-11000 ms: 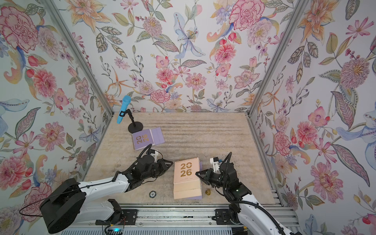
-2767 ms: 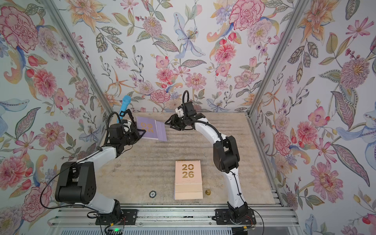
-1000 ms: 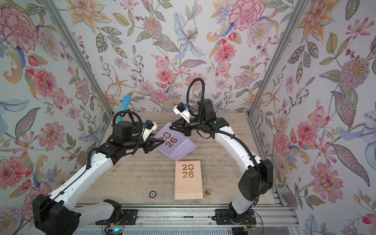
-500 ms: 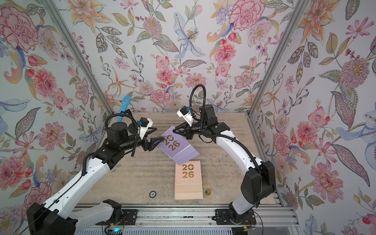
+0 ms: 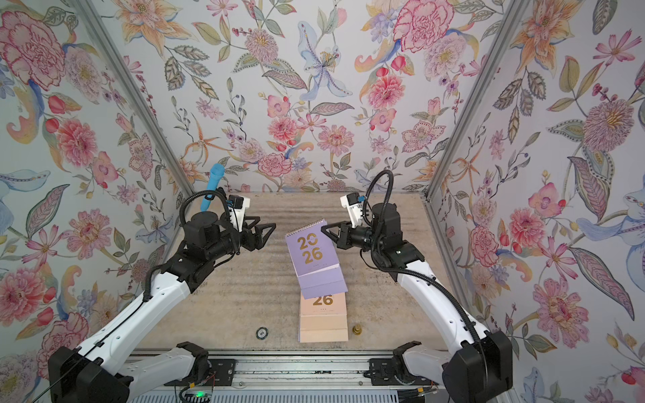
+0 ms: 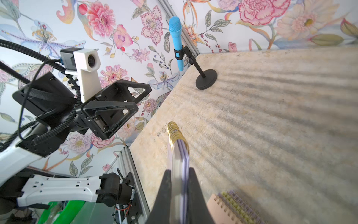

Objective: Stack the calendars
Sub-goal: Place the calendar at the calendar.

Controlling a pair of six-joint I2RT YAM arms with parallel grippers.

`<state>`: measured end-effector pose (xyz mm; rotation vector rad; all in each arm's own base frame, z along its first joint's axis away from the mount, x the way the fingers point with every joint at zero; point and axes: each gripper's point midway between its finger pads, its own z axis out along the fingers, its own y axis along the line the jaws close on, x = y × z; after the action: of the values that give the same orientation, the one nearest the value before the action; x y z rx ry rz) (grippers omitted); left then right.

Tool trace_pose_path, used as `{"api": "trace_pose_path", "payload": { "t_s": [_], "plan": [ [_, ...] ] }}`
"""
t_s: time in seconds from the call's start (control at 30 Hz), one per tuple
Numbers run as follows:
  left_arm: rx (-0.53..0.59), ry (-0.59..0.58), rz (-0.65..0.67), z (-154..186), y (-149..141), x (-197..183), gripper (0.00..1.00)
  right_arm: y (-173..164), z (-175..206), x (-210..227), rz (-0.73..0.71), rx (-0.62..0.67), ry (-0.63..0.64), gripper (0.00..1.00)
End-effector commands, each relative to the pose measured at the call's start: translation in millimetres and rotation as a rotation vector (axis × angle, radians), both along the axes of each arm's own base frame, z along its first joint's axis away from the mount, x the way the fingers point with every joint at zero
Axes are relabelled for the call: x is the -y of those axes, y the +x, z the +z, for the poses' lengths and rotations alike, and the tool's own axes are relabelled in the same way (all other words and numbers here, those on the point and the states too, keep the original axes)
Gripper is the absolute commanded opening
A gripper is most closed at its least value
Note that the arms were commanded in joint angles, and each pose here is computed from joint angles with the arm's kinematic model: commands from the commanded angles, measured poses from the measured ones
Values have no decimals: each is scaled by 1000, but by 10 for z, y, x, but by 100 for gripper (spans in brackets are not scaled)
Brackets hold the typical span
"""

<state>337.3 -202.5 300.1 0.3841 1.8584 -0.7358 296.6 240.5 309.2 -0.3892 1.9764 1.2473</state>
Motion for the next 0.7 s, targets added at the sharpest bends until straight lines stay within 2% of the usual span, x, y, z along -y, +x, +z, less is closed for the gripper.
{"api": "trace_pose_path", "payload": {
  "t_s": [0.0,0.17,0.3,0.47,0.67],
  "plan": [
    [-91,-87,73,-131,-14,-9,77,-73,-52,157,-107,-104,97,0],
    [-235,-206,75,-475,-155,94,76,-310,-348,289,-136,-205,241,0],
    [-336,-193,59,-826,-343,268,73,-413,-619,362,-165,-285,288,0],
    [-415,-197,69,-1130,-550,405,71,-496,-988,418,-179,-372,299,0],
    [-487,-206,91,-1443,-753,456,70,-559,-1159,473,-162,-391,287,0]
  ]
}}
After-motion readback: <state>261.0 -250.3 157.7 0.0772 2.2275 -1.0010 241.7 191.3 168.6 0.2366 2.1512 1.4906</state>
